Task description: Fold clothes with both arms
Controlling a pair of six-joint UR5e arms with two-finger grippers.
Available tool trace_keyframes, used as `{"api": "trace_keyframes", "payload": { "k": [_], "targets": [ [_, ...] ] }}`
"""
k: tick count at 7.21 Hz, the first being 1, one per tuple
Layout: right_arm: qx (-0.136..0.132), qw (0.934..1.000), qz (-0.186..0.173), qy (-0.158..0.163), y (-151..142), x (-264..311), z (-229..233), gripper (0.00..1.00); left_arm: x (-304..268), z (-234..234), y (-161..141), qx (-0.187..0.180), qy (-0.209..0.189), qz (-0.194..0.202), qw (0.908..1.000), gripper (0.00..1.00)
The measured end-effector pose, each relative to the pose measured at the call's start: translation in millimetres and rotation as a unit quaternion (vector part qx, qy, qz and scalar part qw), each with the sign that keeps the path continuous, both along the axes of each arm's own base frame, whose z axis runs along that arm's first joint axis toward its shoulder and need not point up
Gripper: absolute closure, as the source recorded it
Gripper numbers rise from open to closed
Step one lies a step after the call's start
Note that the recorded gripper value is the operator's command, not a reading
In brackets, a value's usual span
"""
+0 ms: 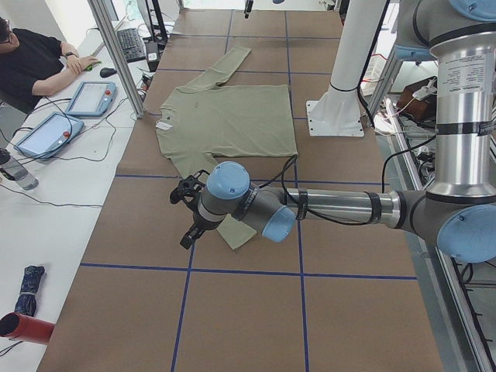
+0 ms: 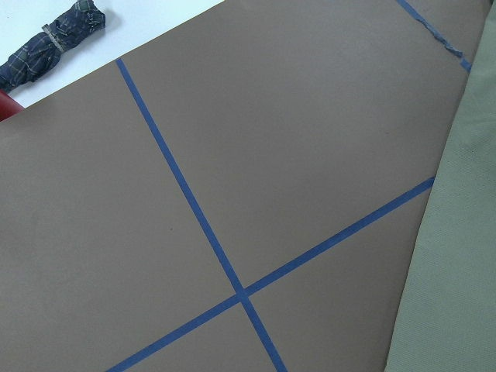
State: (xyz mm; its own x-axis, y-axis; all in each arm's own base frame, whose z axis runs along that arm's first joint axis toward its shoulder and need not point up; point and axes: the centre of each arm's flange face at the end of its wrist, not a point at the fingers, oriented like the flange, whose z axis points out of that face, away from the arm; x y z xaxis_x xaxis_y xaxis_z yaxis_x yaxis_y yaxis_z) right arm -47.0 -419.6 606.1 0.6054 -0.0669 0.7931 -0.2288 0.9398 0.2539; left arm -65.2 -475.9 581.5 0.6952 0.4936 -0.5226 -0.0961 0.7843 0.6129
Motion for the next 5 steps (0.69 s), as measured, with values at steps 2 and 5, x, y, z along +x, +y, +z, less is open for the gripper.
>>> {"api": "trace_keyframes", "payload": {
  "k": [2,5],
  "targets": [
    [0.002,0.9995,0.029,-0.009,-0.6,-53.4,37.1,0.28,-0.1,0.3,2.5,0.007,0.0,0.0,1.0,0.0],
    [0.002,0.9996,0.028,-0.009,-23.6,-91.5,68.5,0.28,-0.2,2.3,6.1,0.013,0.0,0.0,0.9999,0.0]
  ]
}}
